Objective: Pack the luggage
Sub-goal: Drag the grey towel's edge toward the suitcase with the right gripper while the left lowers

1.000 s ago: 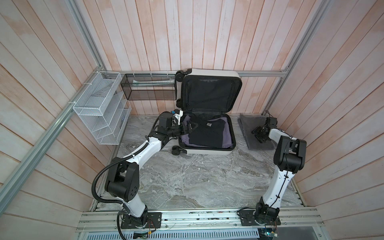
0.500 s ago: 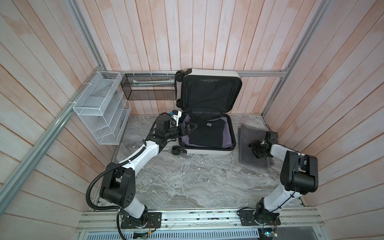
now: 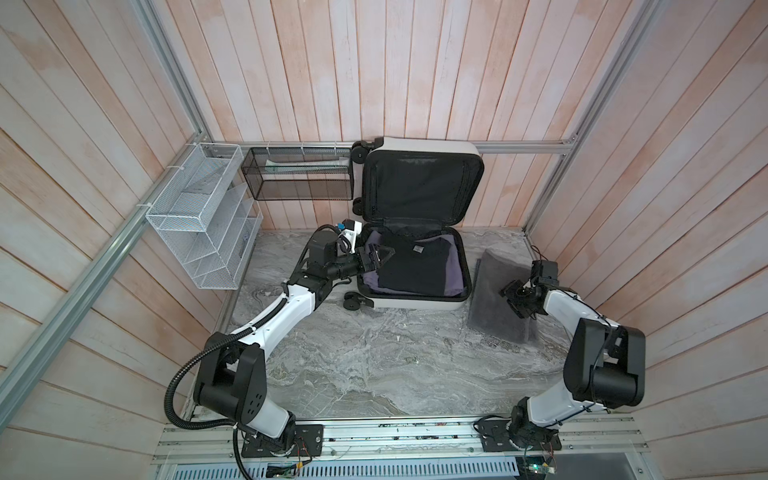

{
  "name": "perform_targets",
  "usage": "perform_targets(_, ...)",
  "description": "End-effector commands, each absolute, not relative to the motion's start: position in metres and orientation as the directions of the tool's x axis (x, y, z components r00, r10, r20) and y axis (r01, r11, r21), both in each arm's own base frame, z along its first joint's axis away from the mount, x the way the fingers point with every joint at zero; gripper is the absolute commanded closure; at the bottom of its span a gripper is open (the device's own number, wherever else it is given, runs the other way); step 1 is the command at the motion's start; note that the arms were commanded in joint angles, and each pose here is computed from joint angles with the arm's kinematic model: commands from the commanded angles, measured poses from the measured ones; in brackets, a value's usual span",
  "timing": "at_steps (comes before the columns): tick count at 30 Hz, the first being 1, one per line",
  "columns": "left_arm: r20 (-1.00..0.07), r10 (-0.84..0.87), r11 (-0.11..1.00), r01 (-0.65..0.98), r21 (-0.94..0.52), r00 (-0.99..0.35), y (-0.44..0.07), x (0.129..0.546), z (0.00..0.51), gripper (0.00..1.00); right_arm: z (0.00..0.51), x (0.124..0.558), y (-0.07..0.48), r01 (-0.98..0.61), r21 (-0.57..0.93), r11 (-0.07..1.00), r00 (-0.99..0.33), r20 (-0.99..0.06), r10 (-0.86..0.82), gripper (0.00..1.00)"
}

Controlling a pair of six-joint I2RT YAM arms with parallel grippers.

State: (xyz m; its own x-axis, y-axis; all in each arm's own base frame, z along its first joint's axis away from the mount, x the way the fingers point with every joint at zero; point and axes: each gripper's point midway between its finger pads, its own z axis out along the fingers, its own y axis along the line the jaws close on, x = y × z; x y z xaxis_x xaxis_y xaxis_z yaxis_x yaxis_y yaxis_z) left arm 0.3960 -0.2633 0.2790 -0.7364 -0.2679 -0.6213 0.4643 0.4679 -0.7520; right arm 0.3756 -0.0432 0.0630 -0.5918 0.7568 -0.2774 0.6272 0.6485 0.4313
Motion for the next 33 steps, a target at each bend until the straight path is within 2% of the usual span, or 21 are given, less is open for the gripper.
perform_targets(1, -0.64, -0.27, 0.438, 0.5, -0.747, -0.72, -0.267, 0.388, 0.291, 0.0, 0.033, 0.34, -0.048, 0.668, 0.31, 0.677, -0.639, -0.229, 0.735, 0.37)
perform_targets(7, -0.631, -0.253, 0.414, 0.507, -0.756, -0.733, -0.281, 0.384, 0.291, 0.0, 0.025, 0.299, -0.028, 0.684, 0.353, 0.639, -0.625, -0.168, 0.762, 0.38)
perform_targets(12, -0.624, -0.224, 0.393, 0.516, -0.761, -0.749, -0.291, 0.377, 0.292, 0.0, 0.034, 0.266, -0.005, 0.701, 0.46, 0.545, -0.56, -0.119, 0.82, 0.38)
perform_targets(20, -0.606, -0.188, 0.396, 0.505, -0.767, -0.773, -0.292, 0.357, 0.278, 0.0, 0.049, 0.251, 0.064, 0.652, 0.648, 0.394, -0.511, -0.009, 0.86, 0.38)
perform_targets(24, -0.589, -0.184, 0.403, 0.486, -0.776, -0.787, -0.289, 0.346, 0.267, 0.0, 0.052, 0.251, 0.107, 0.614, 0.669, 0.419, -0.573, 0.012, 0.82, 0.38)
perform_targets(33, -0.58, -0.207, 0.442, 0.453, -0.774, -0.788, -0.275, 0.333, 0.25, 0.0, 0.086, 0.263, 0.211, 0.45, 0.726, 0.52, -0.739, -0.023, 0.673, 0.38)
